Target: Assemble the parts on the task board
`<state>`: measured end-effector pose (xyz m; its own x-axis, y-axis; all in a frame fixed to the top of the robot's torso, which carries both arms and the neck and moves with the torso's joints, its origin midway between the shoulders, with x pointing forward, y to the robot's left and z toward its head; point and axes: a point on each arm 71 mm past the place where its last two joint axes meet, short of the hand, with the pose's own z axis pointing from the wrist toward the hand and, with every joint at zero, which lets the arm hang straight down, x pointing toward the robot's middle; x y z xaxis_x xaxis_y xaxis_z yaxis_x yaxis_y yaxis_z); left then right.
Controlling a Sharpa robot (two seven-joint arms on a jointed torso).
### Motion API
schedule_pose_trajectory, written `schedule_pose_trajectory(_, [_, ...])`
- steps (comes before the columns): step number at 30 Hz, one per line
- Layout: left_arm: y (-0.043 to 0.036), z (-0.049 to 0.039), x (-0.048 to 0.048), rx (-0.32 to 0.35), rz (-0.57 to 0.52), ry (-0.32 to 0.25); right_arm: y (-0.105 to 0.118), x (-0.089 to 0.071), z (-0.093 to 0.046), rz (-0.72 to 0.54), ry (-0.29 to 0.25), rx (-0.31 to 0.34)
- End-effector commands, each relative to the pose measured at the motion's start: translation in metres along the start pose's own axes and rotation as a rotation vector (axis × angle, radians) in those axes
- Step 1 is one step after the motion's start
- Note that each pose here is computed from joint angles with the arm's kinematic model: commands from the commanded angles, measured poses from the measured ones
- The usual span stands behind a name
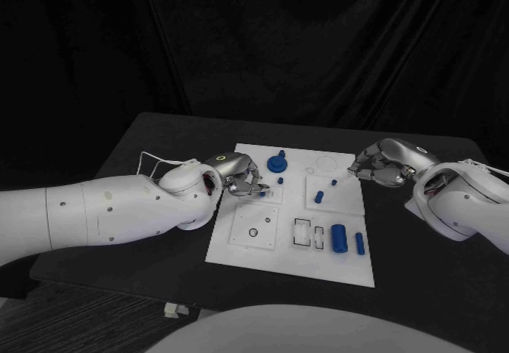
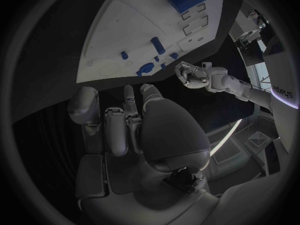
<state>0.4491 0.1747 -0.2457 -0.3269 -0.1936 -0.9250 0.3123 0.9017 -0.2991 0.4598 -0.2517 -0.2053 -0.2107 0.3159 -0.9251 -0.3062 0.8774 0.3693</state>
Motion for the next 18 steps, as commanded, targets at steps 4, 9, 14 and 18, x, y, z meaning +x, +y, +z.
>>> schedule_pose_trajectory(4, [0.0007, 0.002, 0.0047, -0.048, 0.045, 0.028, -0.0008, -0.0003, -0.0012, 0.002, -0.019, 0.002])
schedule_pose_trajectory(9, [0.0, 0.0045, 0.0077, -0.064, 0.056, 0.052, -0.0016, -0.0001, -0.0013, 0.002, -0.019, 0.004])
schedule_pose_trajectory(14, [-0.0009, 0.0076, 0.0107, -0.075, 0.067, 0.073, -0.0019, 0.0001, -0.0011, 0.001, -0.018, 0.005])
schedule_pose_trajectory(18, [-0.0023, 0.01, 0.0126, -0.078, 0.074, 0.085, -0.002, 0.0002, -0.0009, 0.001, -0.017, 0.006])
